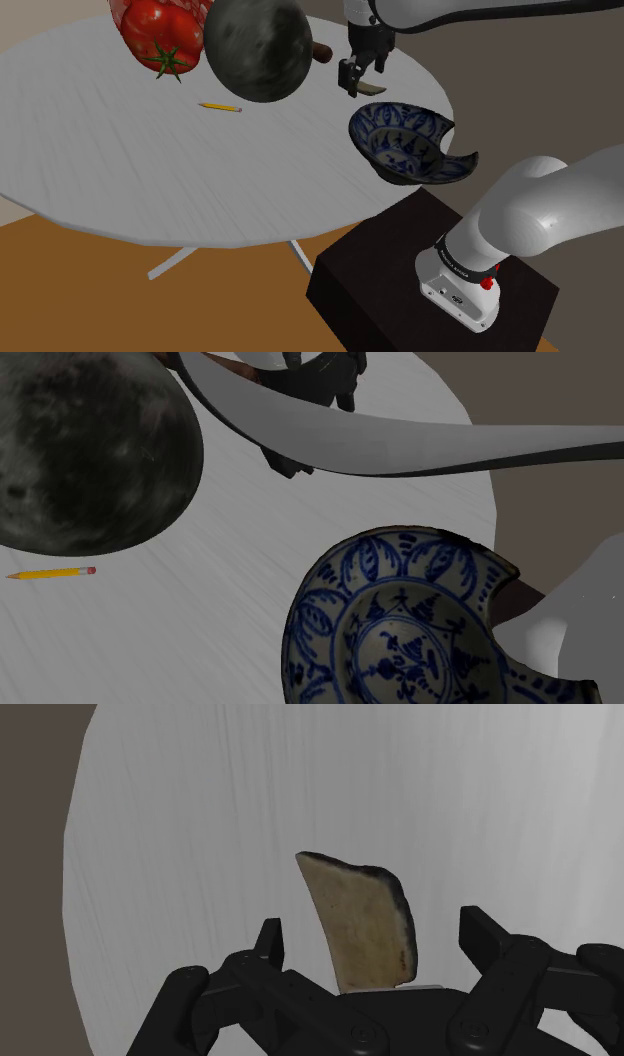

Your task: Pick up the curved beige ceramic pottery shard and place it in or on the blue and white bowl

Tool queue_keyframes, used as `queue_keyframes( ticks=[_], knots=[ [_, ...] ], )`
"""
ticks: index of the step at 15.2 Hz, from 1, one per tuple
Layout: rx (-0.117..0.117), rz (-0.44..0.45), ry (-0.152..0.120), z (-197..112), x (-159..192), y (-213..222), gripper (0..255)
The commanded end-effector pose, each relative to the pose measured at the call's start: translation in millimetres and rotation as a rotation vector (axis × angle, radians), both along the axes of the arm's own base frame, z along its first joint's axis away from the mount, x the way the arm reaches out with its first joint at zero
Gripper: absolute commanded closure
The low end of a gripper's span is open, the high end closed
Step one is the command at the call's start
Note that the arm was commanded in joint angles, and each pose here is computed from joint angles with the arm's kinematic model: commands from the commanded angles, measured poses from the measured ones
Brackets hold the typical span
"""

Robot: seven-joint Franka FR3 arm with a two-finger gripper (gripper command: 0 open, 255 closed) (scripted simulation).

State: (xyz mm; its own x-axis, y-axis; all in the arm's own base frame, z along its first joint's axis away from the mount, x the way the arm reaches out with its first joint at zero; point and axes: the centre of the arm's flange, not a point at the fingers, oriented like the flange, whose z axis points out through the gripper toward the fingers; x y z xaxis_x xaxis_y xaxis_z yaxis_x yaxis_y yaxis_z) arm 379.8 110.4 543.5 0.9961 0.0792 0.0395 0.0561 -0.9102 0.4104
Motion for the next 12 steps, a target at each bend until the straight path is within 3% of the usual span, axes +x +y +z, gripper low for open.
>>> queue_keyframes(
  ticks=[1,3,4,12],
  knots=[
    [0.0,0.0,0.0,-0.2,0.1,-0.1,0],
    [0.0,0.0,0.0,-0.1,0.1,-0.1,0],
    [0.0,0.0,0.0,-0.1,0.1,-0.1,255],
    [0.0,0.0,0.0,-0.1,0.1,-0.1,255]
  ],
)
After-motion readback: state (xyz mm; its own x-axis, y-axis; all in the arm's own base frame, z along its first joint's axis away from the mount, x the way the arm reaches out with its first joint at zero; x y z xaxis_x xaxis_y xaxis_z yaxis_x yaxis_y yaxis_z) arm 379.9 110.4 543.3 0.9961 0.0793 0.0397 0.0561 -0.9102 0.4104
